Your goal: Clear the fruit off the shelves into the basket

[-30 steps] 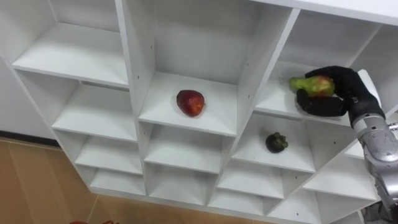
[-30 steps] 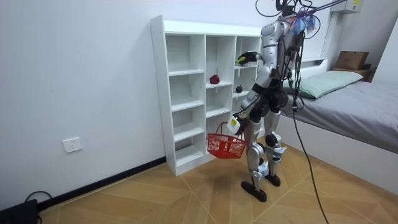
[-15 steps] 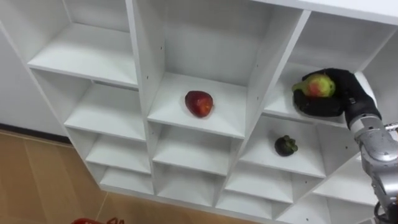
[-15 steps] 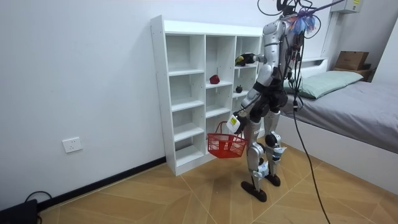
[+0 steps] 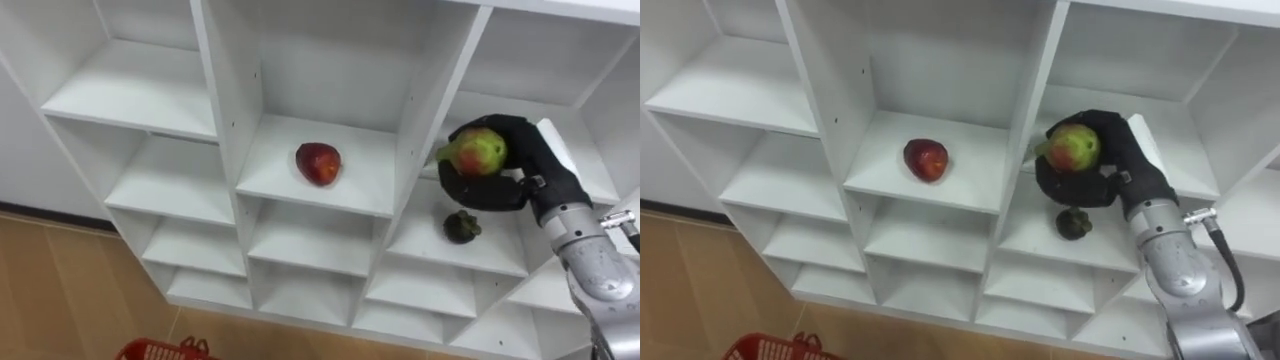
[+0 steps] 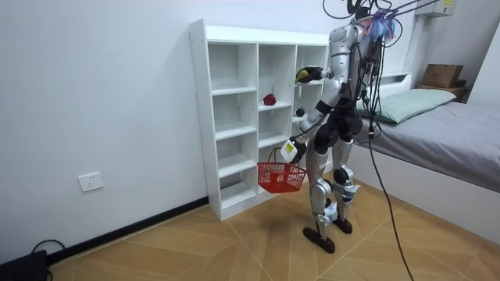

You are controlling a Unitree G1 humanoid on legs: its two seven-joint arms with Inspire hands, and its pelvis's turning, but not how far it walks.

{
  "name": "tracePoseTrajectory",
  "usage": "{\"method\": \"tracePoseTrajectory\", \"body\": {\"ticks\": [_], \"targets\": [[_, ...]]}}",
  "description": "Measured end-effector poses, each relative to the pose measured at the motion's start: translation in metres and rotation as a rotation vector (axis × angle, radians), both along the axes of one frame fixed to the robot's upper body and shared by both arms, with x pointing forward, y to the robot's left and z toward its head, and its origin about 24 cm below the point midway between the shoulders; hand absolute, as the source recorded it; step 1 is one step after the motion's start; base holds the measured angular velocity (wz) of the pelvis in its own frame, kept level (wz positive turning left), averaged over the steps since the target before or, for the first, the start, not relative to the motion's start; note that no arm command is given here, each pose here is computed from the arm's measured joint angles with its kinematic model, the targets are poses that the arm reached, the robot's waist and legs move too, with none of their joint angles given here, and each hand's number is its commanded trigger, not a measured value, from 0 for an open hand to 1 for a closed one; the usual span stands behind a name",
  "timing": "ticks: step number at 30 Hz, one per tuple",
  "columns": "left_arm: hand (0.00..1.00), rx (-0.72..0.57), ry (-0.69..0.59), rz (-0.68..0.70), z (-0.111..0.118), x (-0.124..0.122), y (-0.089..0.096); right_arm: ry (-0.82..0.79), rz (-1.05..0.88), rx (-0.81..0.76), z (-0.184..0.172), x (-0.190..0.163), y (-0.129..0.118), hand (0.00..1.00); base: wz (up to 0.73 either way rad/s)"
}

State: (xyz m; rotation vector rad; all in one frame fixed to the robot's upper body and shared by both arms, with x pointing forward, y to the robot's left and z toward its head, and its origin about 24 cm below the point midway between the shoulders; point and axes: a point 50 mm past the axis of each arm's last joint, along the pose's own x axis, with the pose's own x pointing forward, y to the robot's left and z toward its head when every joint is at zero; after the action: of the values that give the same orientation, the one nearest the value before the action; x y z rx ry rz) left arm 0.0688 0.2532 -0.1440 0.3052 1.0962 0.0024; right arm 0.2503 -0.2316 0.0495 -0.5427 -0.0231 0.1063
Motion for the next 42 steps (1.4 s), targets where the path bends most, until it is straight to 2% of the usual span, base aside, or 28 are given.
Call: {"method": "tracePoseTrajectory", "body": {"ticks": [7,13,17,26,33,39,42], "targets": [[1.00,-0.014,-0.129,-0.032,0.008,0.033,-0.010,-0.047,0.064,0.049,0.009,-0.009,0.018,1.00,-0.11],[1.00,-0.015,-0.188,-0.061,0.013,0.056,-0.016,-0.052,0.088,0.041,0.009,-0.010,0.026,1.00,-0.03],[1.00,-0.026,-0.208,-0.092,0.014,0.062,-0.021,-0.037,0.124,0.018,0.003,-0.012,0.038,1.00,-0.14],[1.00,-0.056,-0.271,-0.088,0.020,0.083,-0.028,0.078,0.254,0.069,-0.017,-0.024,0.062,1.00,-0.03],[1.00,-0.078,-0.324,-0.136,0.026,0.104,-0.043,0.144,0.346,0.079,-0.028,-0.028,0.078,1.00,0.00],[1.00,-0.142,-0.369,-0.088,0.030,0.113,-0.054,0.208,0.374,0.101,-0.041,-0.032,0.086,1.00,0.01],[1.00,-0.169,-0.417,-0.088,0.036,0.126,-0.060,0.211,0.374,0.109,-0.043,-0.028,0.089,1.00,0.00]]}}
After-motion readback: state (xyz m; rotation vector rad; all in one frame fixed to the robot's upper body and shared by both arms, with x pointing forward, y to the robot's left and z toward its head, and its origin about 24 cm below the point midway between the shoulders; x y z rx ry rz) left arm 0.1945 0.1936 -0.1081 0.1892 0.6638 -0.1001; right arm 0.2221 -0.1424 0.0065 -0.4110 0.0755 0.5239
